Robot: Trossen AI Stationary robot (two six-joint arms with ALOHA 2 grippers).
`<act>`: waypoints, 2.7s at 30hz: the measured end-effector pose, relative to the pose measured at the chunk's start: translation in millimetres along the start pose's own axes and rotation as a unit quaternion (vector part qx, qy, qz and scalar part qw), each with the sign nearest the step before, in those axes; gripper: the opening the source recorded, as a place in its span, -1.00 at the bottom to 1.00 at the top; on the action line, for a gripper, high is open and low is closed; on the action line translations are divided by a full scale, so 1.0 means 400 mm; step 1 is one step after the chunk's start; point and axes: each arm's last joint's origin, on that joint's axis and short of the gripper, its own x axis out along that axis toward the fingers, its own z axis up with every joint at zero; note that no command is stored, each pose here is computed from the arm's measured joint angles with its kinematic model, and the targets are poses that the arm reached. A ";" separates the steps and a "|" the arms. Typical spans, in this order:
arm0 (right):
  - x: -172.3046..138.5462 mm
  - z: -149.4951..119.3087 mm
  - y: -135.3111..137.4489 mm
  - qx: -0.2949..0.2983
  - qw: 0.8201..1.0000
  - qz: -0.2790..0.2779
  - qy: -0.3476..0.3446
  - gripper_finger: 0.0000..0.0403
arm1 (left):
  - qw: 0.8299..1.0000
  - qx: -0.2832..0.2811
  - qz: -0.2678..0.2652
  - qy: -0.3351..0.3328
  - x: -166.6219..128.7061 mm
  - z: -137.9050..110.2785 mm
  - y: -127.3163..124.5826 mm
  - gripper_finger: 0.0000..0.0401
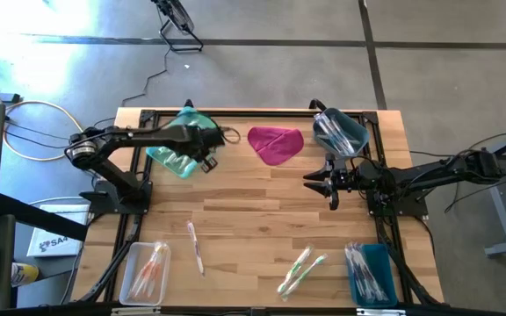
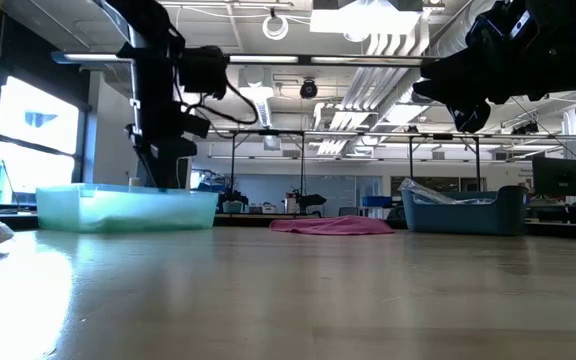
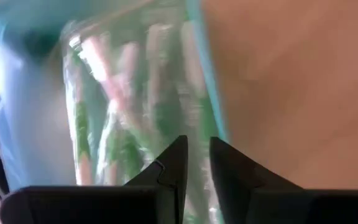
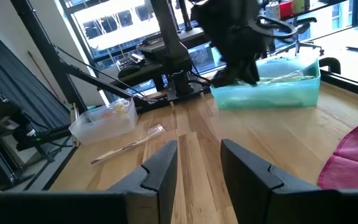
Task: Pick & Place Toothbrushes
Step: Put the purple toothbrush to the dark blue bin bin
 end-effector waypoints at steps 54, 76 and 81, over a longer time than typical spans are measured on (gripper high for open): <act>0.000 -0.001 0.000 0.004 1.000 0.003 0.002 -0.42 | 0.967 0.100 -0.207 -0.113 -0.184 -0.133 -0.302 -0.68; 0.000 -0.007 -0.002 0.030 0.999 -0.003 0.013 -0.42 | 0.905 -0.145 -0.329 0.225 -0.281 -0.326 -0.395 -0.68; 0.000 -0.007 -0.002 0.030 0.999 -0.004 0.014 -0.42 | 0.881 -0.157 -0.339 0.289 -0.299 -0.353 -0.407 -0.68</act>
